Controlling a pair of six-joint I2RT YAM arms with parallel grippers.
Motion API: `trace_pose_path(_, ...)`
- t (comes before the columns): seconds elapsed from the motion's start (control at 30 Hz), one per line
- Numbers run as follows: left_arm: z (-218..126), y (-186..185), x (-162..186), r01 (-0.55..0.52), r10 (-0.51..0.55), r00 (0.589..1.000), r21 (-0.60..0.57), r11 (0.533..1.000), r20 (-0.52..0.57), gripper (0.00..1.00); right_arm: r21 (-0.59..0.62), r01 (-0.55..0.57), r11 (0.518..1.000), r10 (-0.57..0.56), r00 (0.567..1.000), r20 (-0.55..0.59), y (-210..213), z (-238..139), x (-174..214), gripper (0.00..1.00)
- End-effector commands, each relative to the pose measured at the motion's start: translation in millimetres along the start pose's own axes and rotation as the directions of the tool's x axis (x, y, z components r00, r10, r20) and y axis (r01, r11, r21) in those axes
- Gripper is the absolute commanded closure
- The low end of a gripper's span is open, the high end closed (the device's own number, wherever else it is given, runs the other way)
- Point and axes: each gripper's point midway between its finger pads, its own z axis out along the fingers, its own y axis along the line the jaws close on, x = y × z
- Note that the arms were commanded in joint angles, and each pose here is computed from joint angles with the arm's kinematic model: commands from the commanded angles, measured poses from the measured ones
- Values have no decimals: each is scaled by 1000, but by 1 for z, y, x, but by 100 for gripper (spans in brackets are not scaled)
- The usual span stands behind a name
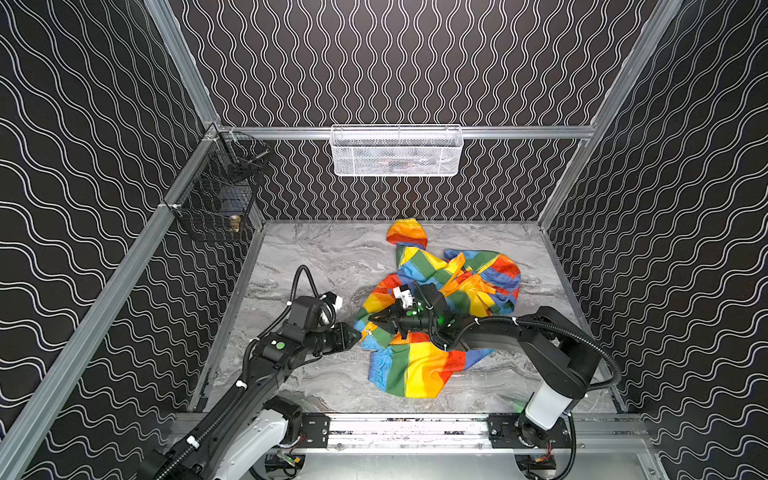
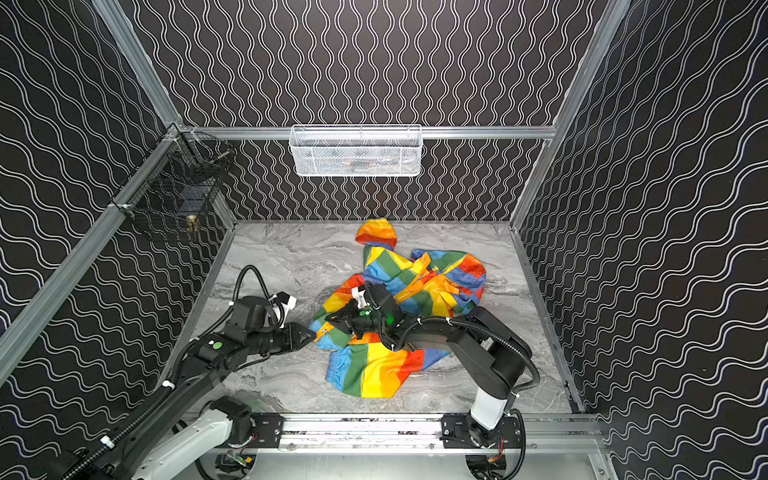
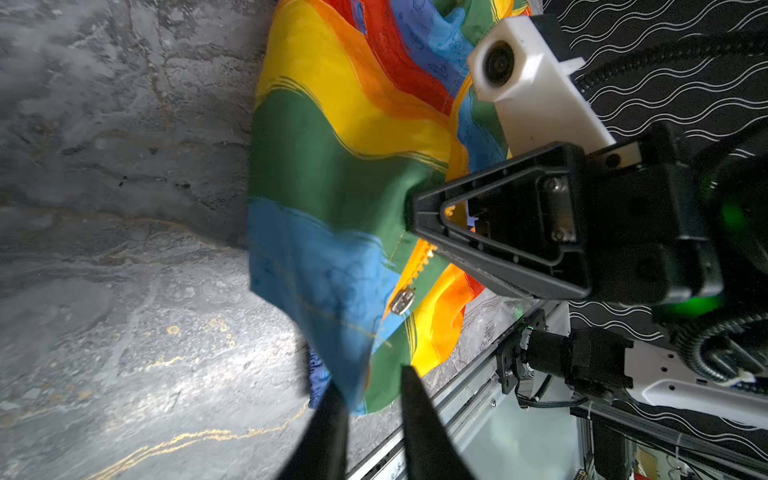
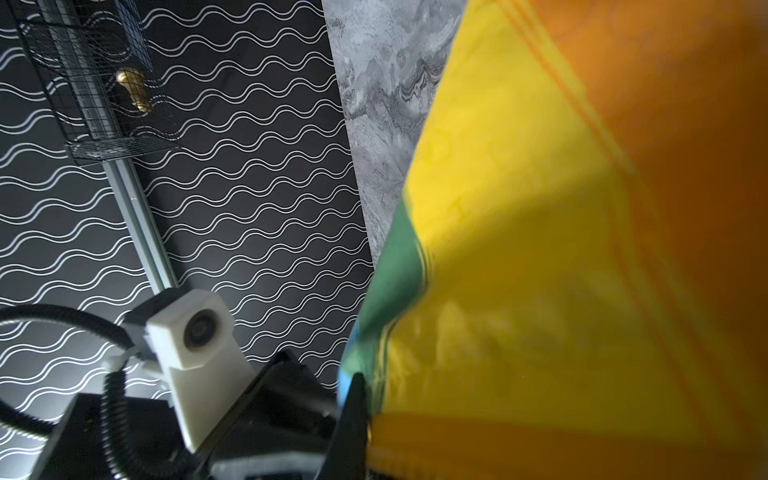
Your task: Zip up the jacket
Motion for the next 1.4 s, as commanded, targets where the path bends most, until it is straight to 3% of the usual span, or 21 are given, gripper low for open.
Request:
trace_pose_path(0.0,3,-10,-6,11,-14,999,80,997,44,58,-67,-6,998,6,1000,5,17,-1,0,100)
trace_pose_path(0.43,-2,-23,-17,13,-47,986,207,978,162,55,-121,-34,992,33,999,-9,26,-1,1,100)
trace_pose_path(0.9,11,-16,-15,46,-94,980,259,965,178,56,-154,-50,987,49,999,-11,31,-5,3,100)
trace_pose_path(1.1,7,-23,-18,31,-101,973,317,948,207,64,-161,-57,985,55,998,-14,30,-6,3,100)
trace_pose_path(1.37,6,-27,-19,20,-93,974,328,945,209,84,-161,-57,985,56,998,-11,30,-7,3,100)
